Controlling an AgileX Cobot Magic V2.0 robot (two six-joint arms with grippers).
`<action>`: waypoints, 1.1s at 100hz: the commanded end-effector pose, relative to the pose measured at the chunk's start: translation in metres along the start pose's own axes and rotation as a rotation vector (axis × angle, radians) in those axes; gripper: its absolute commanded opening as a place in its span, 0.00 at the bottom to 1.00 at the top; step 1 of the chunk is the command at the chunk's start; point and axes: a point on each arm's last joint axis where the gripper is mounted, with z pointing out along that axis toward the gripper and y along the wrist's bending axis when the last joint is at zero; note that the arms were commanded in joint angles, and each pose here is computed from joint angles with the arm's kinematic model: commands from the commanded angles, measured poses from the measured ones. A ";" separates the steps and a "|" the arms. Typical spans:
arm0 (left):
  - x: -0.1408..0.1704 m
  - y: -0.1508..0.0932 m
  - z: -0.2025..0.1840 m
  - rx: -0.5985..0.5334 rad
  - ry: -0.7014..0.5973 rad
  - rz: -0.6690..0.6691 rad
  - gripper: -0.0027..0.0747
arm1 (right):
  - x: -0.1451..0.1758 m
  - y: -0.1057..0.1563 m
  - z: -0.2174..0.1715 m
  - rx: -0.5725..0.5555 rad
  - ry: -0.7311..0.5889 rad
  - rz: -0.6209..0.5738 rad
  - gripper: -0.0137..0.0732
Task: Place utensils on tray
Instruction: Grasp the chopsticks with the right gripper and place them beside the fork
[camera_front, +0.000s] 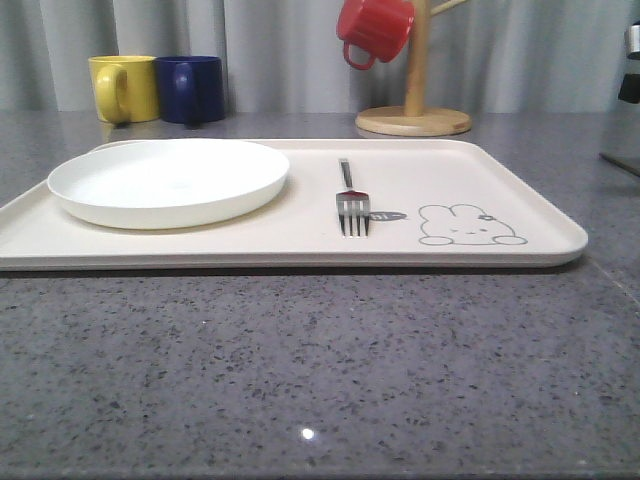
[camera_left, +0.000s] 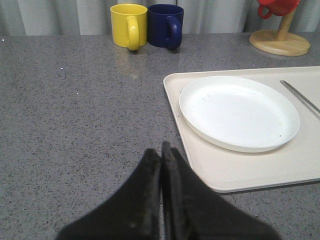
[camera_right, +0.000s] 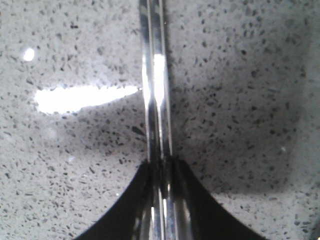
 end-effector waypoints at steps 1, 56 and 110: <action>-0.013 -0.002 -0.003 0.013 -0.084 -0.006 0.01 | 0.003 0.007 -0.033 -0.023 -0.106 -0.018 0.07; -0.013 -0.002 -0.003 0.013 -0.084 -0.006 0.01 | 0.058 0.152 -0.084 -0.166 -0.231 -0.168 0.07; -0.013 -0.002 -0.003 0.013 -0.084 -0.006 0.01 | 0.050 0.200 -0.029 -0.164 -0.168 0.009 0.07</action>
